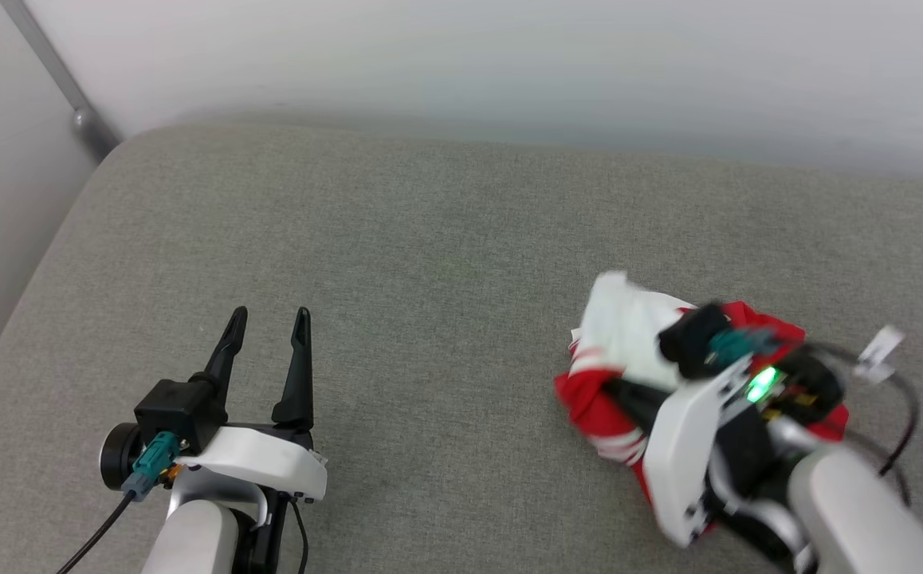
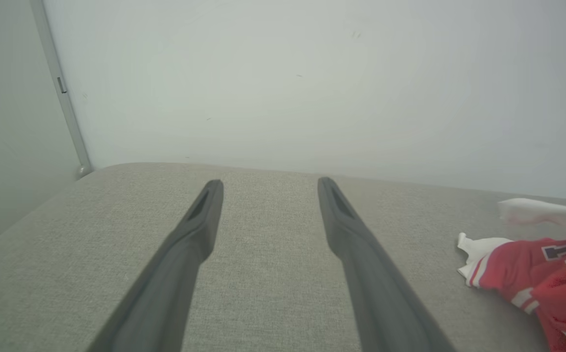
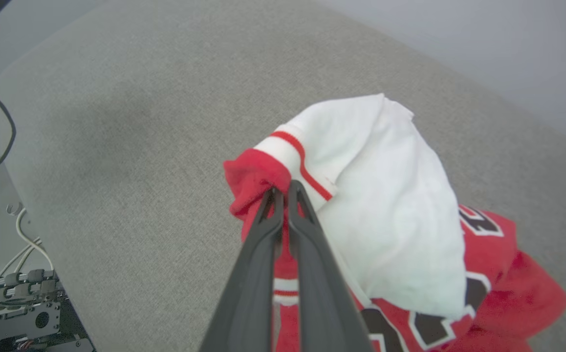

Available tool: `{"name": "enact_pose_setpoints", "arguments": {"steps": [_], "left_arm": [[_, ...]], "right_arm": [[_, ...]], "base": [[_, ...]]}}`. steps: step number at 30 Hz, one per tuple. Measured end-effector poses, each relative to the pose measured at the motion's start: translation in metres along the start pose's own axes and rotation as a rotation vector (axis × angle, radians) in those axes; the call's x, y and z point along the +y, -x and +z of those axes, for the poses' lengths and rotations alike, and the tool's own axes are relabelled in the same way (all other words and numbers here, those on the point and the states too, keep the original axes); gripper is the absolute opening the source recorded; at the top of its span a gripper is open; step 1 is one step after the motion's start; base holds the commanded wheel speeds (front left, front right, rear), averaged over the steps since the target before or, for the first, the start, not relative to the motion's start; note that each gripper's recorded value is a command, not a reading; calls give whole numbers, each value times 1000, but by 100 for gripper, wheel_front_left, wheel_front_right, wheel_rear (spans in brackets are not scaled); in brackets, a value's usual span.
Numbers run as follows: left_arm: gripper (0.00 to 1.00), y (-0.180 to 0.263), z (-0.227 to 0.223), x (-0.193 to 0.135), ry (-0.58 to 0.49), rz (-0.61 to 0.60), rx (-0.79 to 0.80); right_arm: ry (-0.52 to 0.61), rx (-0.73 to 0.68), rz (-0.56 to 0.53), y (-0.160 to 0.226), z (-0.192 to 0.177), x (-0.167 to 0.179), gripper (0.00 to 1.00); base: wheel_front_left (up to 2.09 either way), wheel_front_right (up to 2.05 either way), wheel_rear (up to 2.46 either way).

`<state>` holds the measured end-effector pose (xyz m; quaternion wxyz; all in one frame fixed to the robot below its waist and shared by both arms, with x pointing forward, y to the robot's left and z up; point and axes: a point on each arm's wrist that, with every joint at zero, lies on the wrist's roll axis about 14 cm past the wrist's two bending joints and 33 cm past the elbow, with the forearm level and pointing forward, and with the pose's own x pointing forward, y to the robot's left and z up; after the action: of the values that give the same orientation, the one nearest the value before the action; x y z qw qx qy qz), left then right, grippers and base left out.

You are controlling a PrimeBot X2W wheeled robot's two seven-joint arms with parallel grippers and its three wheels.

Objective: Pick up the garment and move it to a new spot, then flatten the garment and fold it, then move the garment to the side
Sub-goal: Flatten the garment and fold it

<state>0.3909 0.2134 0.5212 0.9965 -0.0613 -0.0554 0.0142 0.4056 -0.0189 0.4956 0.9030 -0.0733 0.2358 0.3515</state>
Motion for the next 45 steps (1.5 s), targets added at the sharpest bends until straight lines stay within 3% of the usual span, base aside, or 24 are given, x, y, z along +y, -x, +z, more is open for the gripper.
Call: {"name": "enact_pose_setpoints", "arguments": {"steps": [8,9,10,11,21,24,28,36,45], "left_arm": [[100,-4,-12,0,2,-2,32],[100,-4,-13,-1,3,-5,35],[100,-5,-14,-2,4,-6,37],[100,-6,-14,-2,5,-9,37],[100,-1,-11,-8,4,-25,31],[100,3,-8,-8,3,-28,27],[100,8,-5,-9,-3,-27,20],[100,15,-6,-8,-4,-22,31],[100,13,-10,-19,-15,-59,63]], "right_arm": [[-84,149,173,-5,-82,64,0],[-92,149,174,-4,-88,66,24],[-100,134,175,-4,-88,68,73],[-107,111,171,-4,-87,68,100],[-157,-293,73,20,-21,50,100],[-172,-396,-27,34,-4,23,100],[-182,-489,-241,60,3,-33,100],[-183,-561,-530,113,-4,-93,100],[-175,-589,-607,140,-8,-97,100]], "base": [[0,0,0],[0,0,0],[0,0,0],[0,0,0],[0,0,0],[0,0,0],[0,0,0],[0,0,0],[0,0,0]]}}
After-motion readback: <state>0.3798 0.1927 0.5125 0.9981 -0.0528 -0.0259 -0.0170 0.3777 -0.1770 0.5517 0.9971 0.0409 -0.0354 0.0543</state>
